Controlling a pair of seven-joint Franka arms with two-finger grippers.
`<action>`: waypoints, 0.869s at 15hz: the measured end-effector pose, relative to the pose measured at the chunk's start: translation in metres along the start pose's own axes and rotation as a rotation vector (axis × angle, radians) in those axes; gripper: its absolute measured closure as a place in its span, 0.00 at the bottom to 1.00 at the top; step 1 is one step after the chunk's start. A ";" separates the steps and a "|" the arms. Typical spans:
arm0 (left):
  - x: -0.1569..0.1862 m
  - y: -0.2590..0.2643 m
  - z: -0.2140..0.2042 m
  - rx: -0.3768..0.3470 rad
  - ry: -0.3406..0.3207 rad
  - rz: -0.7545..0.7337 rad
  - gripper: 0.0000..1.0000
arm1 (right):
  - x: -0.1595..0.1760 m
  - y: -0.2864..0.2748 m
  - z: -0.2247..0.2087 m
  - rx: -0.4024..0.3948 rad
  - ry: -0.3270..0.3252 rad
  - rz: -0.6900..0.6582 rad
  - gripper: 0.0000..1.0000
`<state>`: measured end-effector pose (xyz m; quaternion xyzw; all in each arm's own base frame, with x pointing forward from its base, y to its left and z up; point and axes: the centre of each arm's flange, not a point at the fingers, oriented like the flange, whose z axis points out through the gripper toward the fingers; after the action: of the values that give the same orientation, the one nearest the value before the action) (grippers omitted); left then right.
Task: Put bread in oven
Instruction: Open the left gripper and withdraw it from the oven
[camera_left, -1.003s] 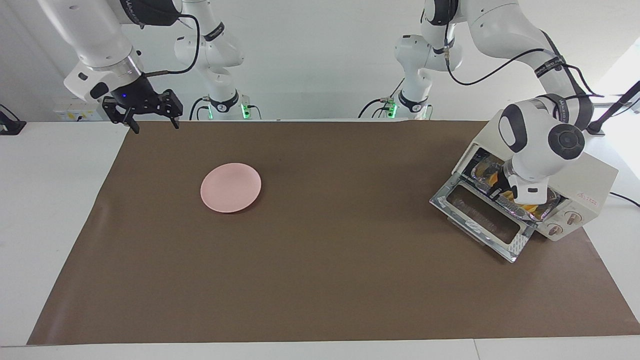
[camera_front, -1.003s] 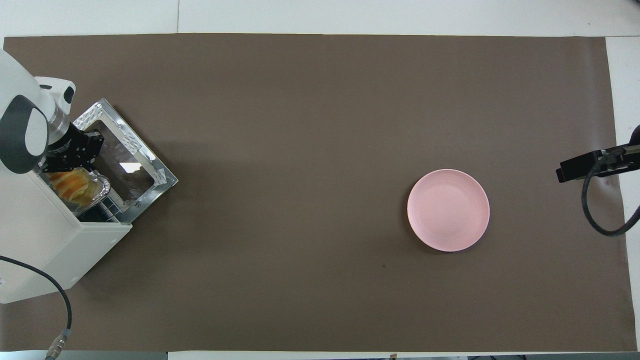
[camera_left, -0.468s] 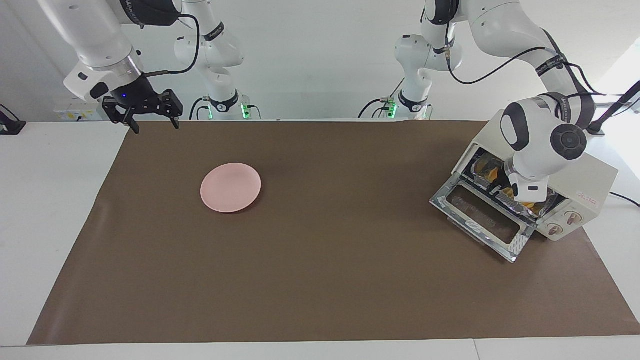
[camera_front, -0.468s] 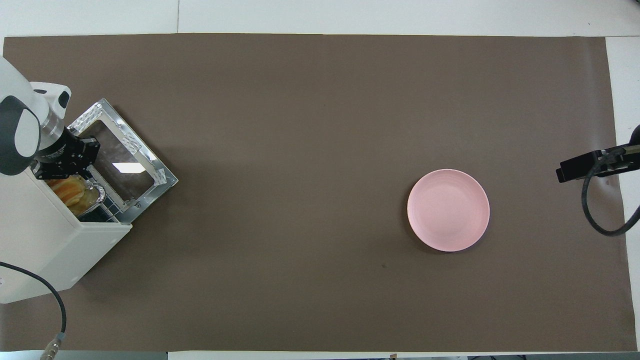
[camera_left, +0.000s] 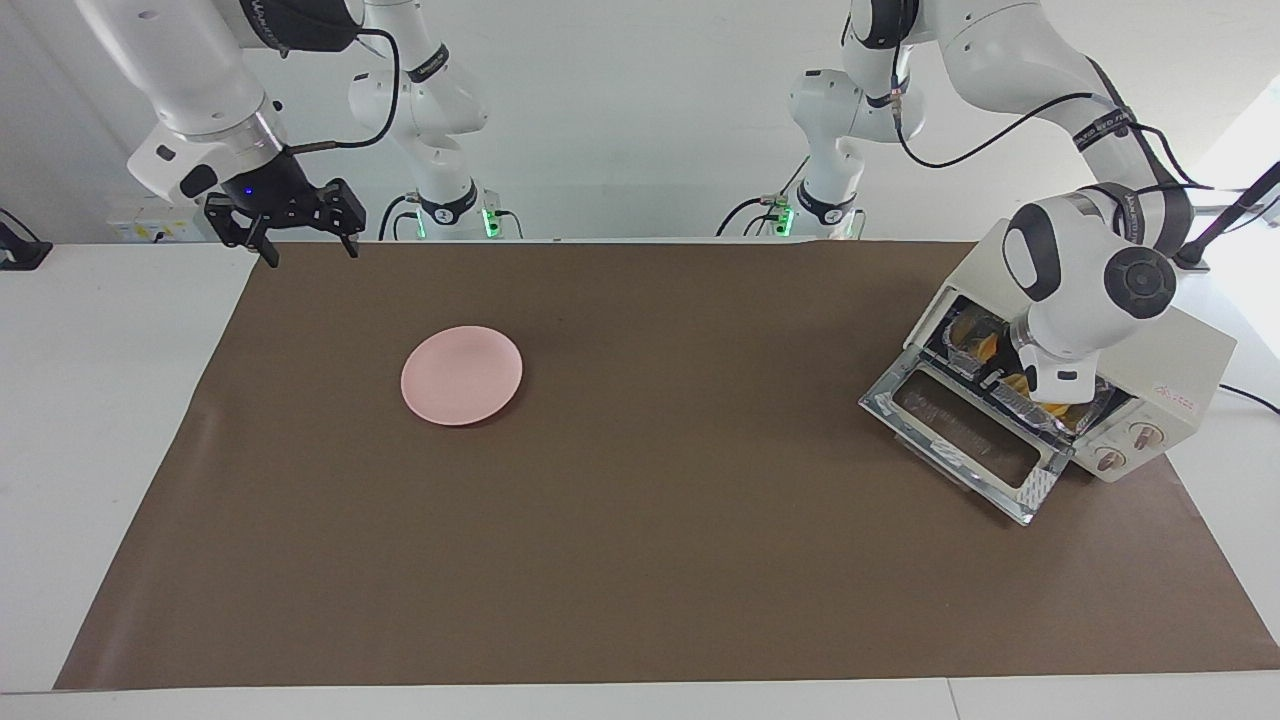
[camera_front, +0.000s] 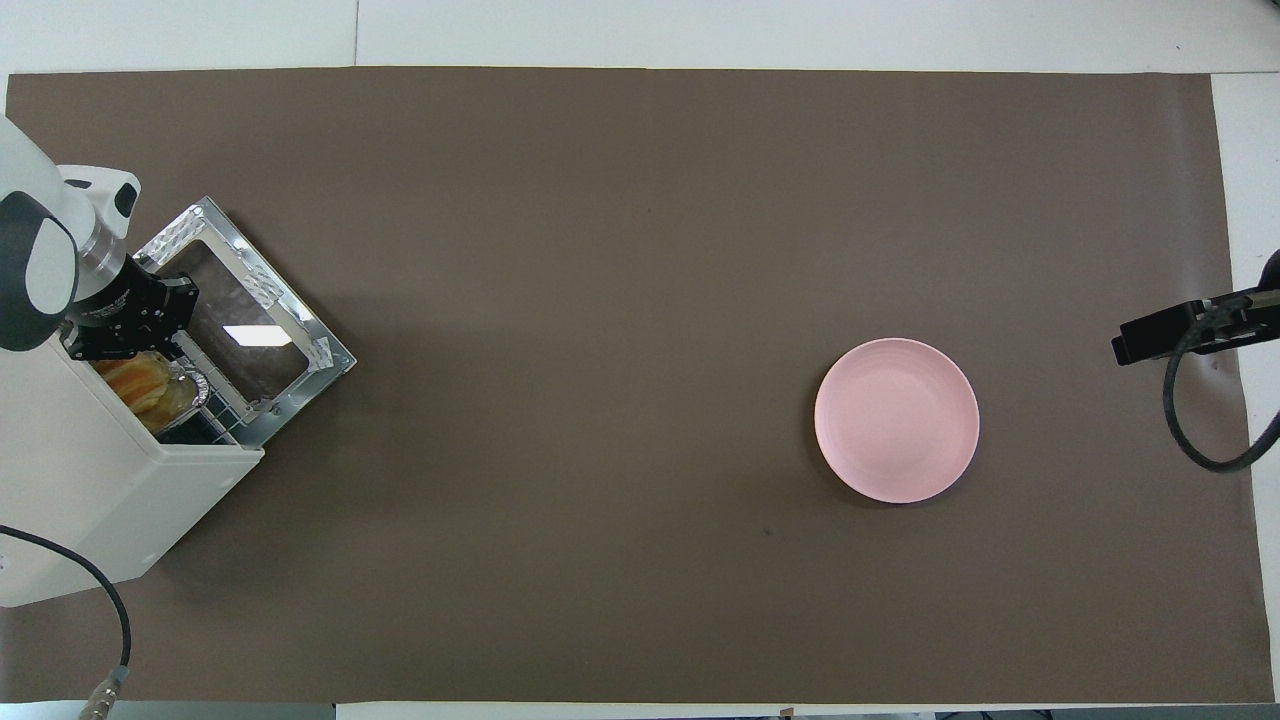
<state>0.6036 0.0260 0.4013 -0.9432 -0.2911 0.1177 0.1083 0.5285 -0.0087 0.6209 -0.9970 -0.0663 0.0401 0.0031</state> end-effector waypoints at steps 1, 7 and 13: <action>-0.001 0.001 0.000 -0.001 0.000 0.006 0.71 | 0.000 0.000 0.000 0.000 0.000 0.000 0.00; -0.002 0.006 -0.012 -0.019 0.022 0.036 0.08 | 0.000 0.000 0.000 0.000 0.000 0.000 0.00; -0.002 -0.005 -0.040 -0.038 0.043 0.042 0.00 | 0.000 0.000 0.000 0.000 0.000 0.000 0.00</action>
<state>0.6107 0.0234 0.4413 -0.9532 -0.2712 0.0944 0.0942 0.5285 -0.0087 0.6209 -0.9970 -0.0663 0.0401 0.0031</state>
